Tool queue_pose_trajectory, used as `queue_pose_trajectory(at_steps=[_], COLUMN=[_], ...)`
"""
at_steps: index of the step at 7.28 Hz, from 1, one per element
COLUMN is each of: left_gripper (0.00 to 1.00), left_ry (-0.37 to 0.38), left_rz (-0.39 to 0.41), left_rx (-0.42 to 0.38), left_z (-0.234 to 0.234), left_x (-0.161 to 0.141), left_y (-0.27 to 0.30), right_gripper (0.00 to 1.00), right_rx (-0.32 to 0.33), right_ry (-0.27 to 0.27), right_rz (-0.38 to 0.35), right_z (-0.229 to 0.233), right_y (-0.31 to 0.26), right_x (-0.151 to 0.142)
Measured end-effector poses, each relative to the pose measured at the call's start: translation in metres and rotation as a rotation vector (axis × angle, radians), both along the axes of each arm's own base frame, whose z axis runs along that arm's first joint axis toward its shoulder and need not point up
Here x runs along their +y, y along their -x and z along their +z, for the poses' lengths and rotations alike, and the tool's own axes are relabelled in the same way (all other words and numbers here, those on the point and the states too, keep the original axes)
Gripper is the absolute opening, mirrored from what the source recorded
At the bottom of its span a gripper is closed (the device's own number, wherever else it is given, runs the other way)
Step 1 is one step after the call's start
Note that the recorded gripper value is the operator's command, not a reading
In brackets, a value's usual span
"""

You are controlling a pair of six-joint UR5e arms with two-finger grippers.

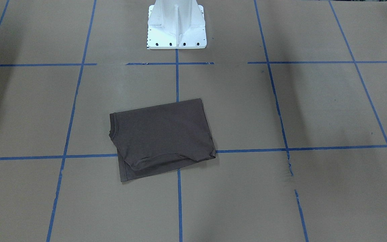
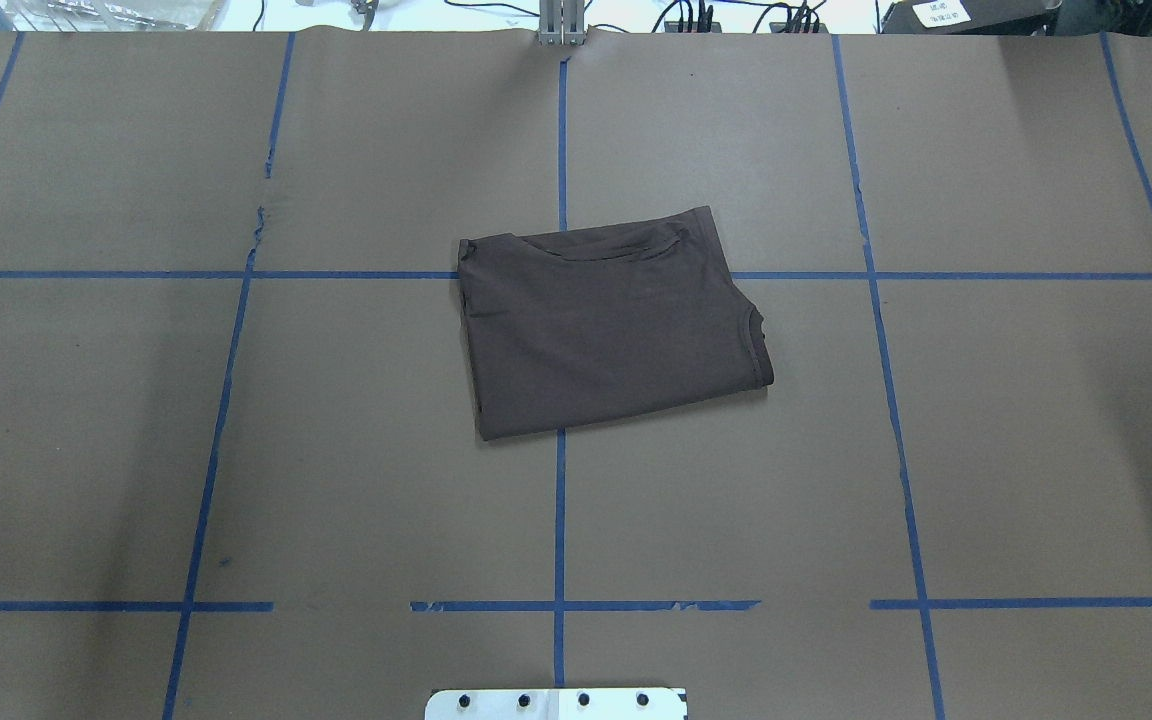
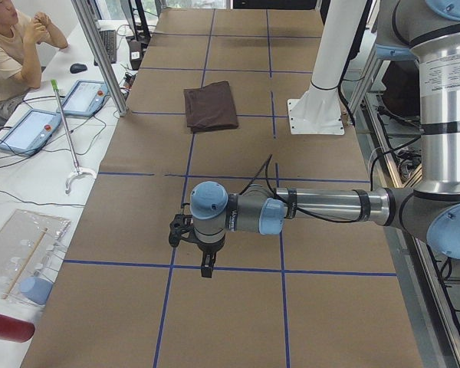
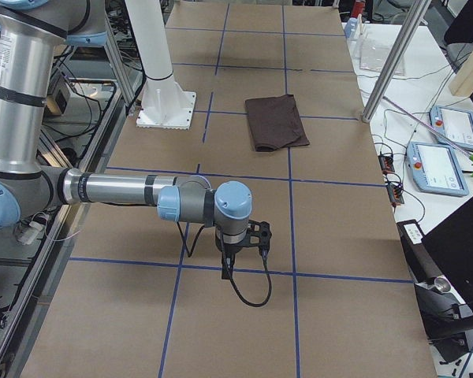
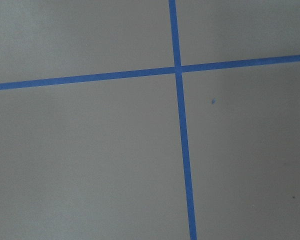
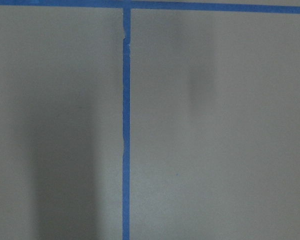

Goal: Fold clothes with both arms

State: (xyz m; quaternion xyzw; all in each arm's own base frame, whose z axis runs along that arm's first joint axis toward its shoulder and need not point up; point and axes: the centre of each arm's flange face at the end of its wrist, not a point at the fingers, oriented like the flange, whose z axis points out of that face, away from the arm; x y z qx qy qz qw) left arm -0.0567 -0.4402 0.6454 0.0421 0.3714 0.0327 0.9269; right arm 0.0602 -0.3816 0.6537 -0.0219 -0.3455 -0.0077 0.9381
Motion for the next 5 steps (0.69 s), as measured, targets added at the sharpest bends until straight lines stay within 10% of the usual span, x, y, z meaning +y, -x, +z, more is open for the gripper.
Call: queue_pose_trajectory(at_steps=[5], left_gripper=[1.00], left_ry=[0.009], left_rz=[0.001], left_rx=[-0.001], left_z=[0.0036], left_x=[0.0014], left_y=[-0.0002], right_gripper=[1.00], right_rx=[-0.002], right_ry=[-0.003], right_rz=[-0.001], right_z=[-0.0009], right_y=[0.0002], right_x=[-0.0006])
